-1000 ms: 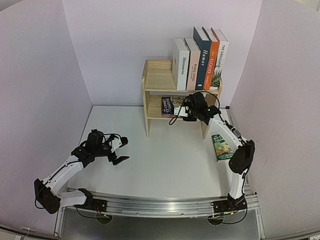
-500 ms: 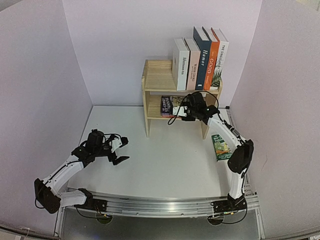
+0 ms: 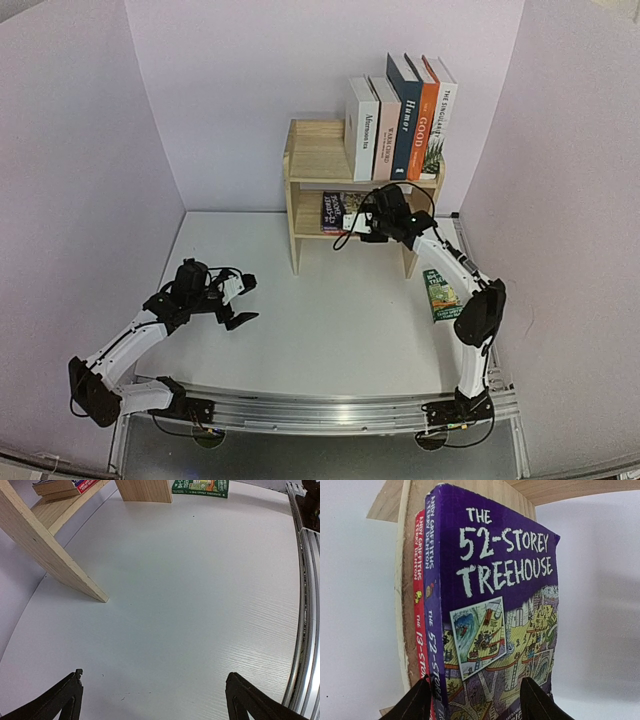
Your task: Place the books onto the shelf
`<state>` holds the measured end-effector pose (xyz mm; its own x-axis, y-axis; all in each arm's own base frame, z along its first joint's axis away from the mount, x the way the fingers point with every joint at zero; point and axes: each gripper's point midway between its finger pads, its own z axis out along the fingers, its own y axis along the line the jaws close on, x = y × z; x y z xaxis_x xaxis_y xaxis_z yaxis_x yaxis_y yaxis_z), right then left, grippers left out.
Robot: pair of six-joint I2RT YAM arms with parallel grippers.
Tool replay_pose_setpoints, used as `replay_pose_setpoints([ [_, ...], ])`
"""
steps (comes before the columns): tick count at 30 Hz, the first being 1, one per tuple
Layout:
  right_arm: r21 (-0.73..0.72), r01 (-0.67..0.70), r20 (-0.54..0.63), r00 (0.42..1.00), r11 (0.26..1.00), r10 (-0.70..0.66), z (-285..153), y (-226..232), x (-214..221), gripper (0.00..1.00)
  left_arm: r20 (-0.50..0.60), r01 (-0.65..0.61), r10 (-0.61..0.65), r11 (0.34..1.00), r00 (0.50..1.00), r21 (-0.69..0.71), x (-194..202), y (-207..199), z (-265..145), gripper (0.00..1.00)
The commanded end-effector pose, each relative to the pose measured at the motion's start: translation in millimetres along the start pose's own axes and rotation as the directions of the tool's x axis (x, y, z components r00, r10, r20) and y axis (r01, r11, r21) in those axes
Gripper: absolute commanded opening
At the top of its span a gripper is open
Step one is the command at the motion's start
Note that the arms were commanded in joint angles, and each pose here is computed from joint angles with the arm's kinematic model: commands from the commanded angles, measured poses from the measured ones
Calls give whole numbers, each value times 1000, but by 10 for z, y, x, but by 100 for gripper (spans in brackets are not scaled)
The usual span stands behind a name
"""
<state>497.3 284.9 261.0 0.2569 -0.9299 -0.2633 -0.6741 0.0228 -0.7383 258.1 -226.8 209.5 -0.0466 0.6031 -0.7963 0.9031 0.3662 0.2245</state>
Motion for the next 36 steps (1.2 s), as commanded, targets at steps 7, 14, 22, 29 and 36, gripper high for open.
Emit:
replay_pose_setpoints([
  [7,35,-410,85,910,911,406,-789,39,-337,72,14,11,-11,1000,1000,-12,22,-20,-18,99],
  [14,201,-820,-61,535,536,843,-1098,599,410,84,39,26,-25,1000,999,-13,-1,-28,-16,99],
  [22,442,-893,0,-98,-87,995,-1540,1159,1935,93,63,59,-60,998,996,14,-7,-44,68,100],
  [29,563,-708,21,-504,-427,864,-1368,1470,3182,97,85,72,-71,997,994,-3,-62,-1,66,100],
  [36,576,-683,-94,-601,-449,794,-720,1566,3801,96,39,88,-88,996,995,-8,13,-11,33,100],
])
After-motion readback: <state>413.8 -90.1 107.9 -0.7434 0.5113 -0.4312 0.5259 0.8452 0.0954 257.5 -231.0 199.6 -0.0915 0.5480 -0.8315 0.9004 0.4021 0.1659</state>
